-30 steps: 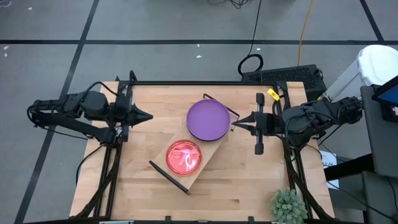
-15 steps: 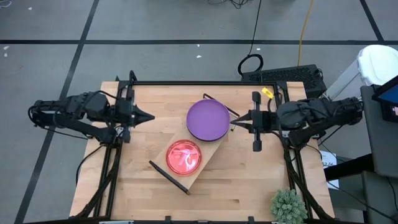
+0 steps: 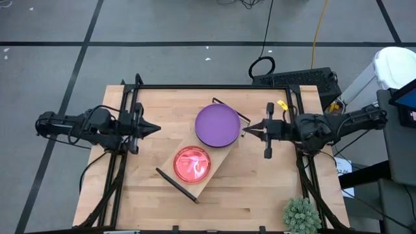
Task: Place and stack plates onto a shelf
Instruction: Return to Home Position
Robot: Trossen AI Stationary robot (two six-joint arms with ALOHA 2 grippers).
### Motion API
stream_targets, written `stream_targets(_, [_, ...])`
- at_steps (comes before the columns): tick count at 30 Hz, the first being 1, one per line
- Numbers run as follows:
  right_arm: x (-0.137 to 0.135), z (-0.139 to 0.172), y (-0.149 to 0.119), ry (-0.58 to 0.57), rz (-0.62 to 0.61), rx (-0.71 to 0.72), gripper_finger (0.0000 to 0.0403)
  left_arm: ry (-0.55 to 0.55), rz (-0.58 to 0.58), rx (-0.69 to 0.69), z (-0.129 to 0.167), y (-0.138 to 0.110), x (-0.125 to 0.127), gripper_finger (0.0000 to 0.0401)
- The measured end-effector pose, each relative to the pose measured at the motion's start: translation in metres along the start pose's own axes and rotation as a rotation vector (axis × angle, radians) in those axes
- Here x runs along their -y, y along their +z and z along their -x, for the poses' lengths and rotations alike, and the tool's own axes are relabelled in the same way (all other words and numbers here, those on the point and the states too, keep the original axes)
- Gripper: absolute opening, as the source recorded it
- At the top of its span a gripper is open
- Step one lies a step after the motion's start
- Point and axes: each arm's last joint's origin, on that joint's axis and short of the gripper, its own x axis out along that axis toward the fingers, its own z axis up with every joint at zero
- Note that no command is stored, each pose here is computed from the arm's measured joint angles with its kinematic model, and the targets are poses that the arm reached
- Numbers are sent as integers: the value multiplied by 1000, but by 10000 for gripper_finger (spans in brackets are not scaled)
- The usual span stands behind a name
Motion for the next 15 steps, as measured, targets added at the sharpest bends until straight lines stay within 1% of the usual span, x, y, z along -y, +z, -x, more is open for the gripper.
stream_targets(5, [-1, 14, -44, -5, -27, 40, 0, 0, 29, 11, 5, -24, -1, 4])
stream_targets(7, [-2, 19, -60, -7, -67, 67, 0, -1, 32, 22, 5, -32, -1, 3])
stream_targets(11, [-2, 28, -89, -12, -106, 111, 0, -1, 38, 48, 5, -46, -1, 3])
stream_targets(15, [-3, 35, -116, -11, -111, 117, 0, -1, 61, 55, 3, -62, 0, 2])
